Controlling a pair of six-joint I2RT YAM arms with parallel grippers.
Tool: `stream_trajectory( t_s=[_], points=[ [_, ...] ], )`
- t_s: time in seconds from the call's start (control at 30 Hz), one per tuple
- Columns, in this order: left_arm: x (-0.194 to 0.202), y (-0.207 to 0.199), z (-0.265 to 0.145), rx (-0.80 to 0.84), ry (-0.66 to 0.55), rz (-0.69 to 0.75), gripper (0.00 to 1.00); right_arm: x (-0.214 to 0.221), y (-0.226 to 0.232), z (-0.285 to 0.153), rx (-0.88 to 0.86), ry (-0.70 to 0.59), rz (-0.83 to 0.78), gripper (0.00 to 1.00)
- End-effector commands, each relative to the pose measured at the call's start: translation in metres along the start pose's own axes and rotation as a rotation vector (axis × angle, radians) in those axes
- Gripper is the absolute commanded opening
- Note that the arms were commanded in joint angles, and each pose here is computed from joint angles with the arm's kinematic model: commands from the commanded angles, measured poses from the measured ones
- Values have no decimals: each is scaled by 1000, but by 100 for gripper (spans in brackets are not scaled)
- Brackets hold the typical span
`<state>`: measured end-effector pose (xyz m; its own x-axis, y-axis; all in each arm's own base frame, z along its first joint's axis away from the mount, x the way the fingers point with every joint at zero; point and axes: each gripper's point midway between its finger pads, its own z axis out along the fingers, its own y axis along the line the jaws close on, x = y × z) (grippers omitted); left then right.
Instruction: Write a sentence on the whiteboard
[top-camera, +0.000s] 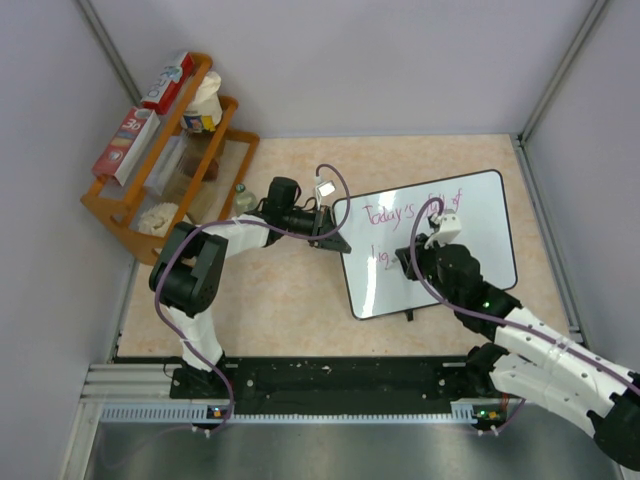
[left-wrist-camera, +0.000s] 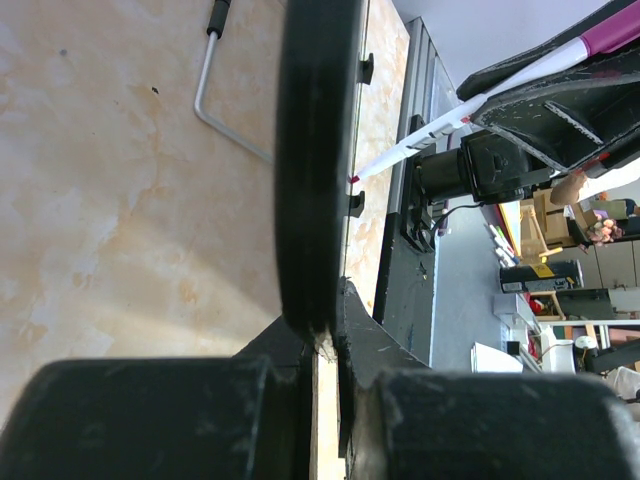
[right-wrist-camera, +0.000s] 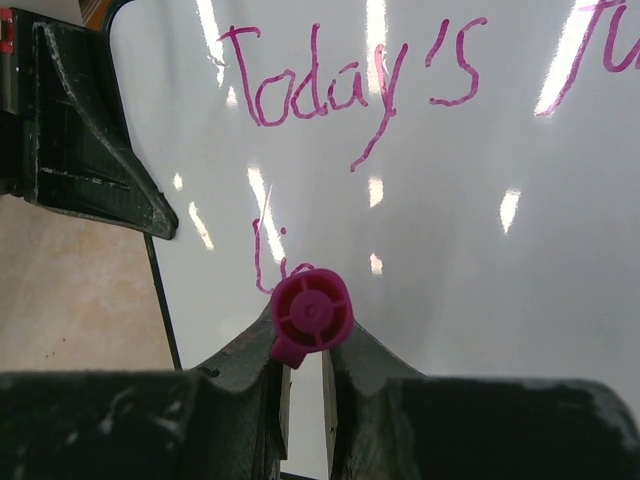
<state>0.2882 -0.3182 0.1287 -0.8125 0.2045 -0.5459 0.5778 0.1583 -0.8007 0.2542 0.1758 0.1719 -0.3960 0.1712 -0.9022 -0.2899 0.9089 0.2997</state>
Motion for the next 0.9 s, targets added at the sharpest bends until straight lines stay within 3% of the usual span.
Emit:
stream_trajectory(
  t_s=[0.0,0.47,0.87],
  points=[
    [22,-6,3,22,54,47,0,19,-3,2,6,52,-6,0],
    [22,-6,3,21,54,47,0,-11,15,6,-35,-7,76,0],
    [22,-6,3,21,53,50,0,-79,37,-11,-180,-181,161,0]
  ],
)
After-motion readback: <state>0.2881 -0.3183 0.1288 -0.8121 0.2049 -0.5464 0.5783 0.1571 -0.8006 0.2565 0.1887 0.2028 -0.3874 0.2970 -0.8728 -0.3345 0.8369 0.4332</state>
